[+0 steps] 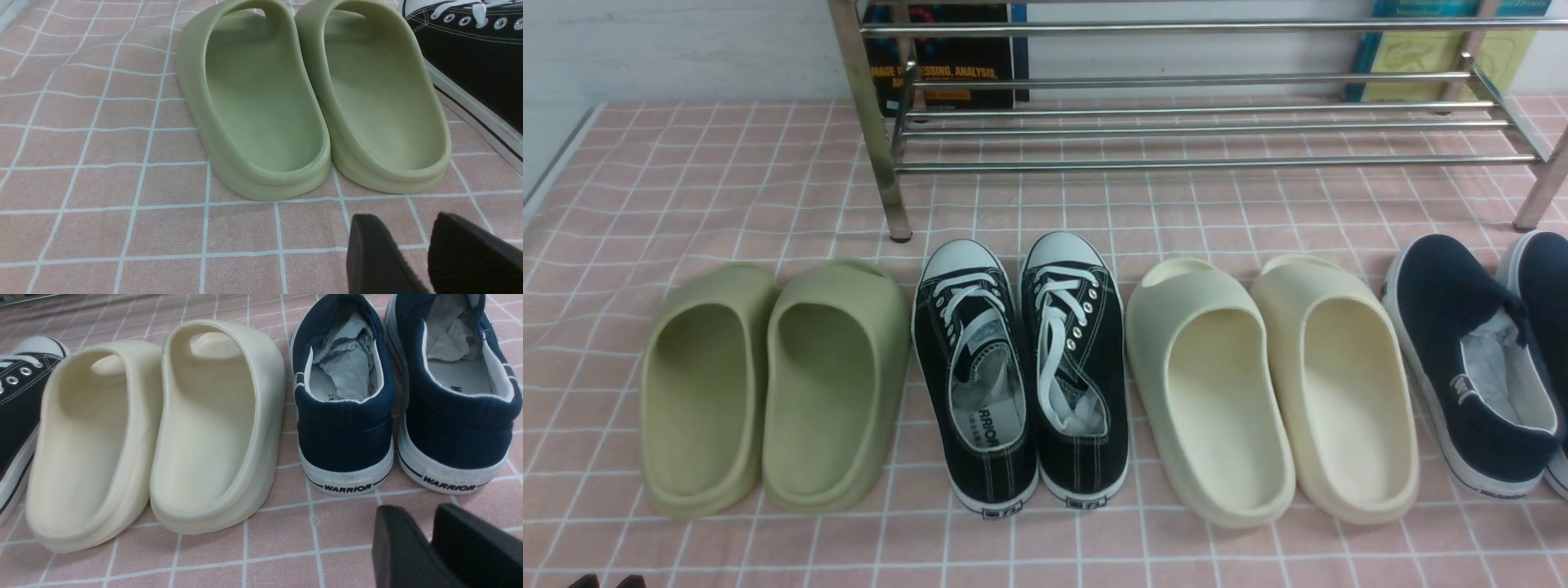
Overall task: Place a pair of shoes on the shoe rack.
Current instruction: Use the right arm to grab the shoe closest to it
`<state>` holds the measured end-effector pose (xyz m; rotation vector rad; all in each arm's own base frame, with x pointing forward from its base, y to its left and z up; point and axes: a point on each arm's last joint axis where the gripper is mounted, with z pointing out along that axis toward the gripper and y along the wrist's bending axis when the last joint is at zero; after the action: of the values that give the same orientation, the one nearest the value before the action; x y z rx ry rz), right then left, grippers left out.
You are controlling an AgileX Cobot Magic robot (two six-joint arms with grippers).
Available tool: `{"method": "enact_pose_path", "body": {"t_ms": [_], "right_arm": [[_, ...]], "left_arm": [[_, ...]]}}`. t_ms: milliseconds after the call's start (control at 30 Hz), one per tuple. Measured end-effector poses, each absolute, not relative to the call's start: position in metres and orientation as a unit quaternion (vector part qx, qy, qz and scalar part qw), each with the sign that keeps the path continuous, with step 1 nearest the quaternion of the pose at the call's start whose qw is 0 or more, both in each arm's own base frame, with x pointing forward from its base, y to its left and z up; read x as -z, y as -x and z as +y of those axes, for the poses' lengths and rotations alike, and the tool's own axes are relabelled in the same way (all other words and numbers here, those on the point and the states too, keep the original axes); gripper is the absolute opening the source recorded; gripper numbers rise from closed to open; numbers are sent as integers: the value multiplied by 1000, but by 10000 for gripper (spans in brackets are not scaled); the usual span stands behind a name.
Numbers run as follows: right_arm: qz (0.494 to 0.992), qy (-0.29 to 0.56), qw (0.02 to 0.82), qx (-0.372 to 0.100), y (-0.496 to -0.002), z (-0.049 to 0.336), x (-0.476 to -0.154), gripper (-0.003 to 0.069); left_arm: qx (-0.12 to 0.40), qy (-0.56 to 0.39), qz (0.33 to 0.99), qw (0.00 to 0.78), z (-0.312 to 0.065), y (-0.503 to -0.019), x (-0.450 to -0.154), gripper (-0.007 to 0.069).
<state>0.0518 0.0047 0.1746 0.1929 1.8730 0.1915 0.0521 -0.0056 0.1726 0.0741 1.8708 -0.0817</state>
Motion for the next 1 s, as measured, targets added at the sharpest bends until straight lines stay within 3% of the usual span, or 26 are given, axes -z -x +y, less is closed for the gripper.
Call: {"method": "enact_pose_path", "body": {"t_ms": [233, 500, 533, 567, 600, 733, 867, 1000], "right_arm": [[777, -85, 619, -77, -54, 3, -179, 155], [597, -105, 792, -72, -53, -6, -223, 164], [540, -120, 829, -88, -49, -8, -234, 166], [539, -121, 828, -91, -49, -8, -234, 166], [491, -133, 854, -108, -45, -10, -243, 167], [428, -146, 882, -134, -38, -12, -253, 168], [409, -138, 892, -132, -32, -11, -273, 150], [420, -109, 897, -90, -29, -9, -321, 61]], "left_arm": [[35, -32, 804, 592, -6, -52, -173, 239], [35, -32, 804, 592, -6, -52, -173, 239], [35, -32, 804, 592, -6, -52, -173, 239], [35, -32, 804, 592, -6, -52, -173, 239], [35, -32, 804, 592, -6, -52, -173, 239], [35, -32, 804, 592, -6, -52, -173, 239], [35, -32, 804, 592, -6, -52, -173, 239], [35, -32, 804, 592, -6, -52, -173, 239]]}}
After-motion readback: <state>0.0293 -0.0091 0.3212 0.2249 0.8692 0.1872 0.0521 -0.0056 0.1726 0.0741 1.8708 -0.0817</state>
